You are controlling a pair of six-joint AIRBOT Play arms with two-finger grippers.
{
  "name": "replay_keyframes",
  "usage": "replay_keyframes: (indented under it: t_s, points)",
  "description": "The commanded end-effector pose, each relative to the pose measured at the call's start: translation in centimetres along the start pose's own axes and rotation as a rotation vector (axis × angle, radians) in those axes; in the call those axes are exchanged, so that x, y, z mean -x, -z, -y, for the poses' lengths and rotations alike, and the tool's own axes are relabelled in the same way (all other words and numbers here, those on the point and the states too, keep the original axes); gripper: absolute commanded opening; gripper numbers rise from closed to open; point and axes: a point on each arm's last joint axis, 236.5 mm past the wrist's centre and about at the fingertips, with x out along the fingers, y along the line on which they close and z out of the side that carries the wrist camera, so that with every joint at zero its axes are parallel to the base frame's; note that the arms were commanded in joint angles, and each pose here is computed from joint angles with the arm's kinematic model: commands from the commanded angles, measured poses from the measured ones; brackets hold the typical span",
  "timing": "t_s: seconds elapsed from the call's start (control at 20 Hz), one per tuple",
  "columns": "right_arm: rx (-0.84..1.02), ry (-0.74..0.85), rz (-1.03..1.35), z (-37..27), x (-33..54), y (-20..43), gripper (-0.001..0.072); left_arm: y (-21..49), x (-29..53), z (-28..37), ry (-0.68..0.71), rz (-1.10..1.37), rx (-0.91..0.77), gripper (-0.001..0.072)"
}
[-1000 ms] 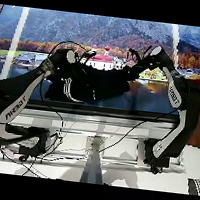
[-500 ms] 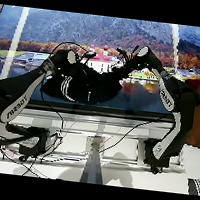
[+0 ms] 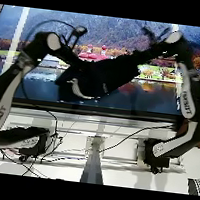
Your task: Fold the clothes and pants, and hang the long-sleeved shirts on hangers.
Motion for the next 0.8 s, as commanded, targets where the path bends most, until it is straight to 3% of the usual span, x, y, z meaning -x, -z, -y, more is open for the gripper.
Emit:
replay_keyframes:
  t_s: [0.0,0.35,0.75]
  points:
    - [-0.086,0.166,0.218,3.9,9.7,-2.3,0.0034,-2.3,6.1,0.0,-0.044,0.149,-0.023,0.0686]
    - [-0.385,0.541,0.703,9.0,31.0,-0.1,0.0034,-3.3,12.8,1.9,-0.068,0.303,-0.068,0.0686]
    - [-0.903,0.895,1.028,10.8,47.4,15.4,0.0034,-3.7,13.1,3.7,0.009,0.326,-0.044,0.0686]
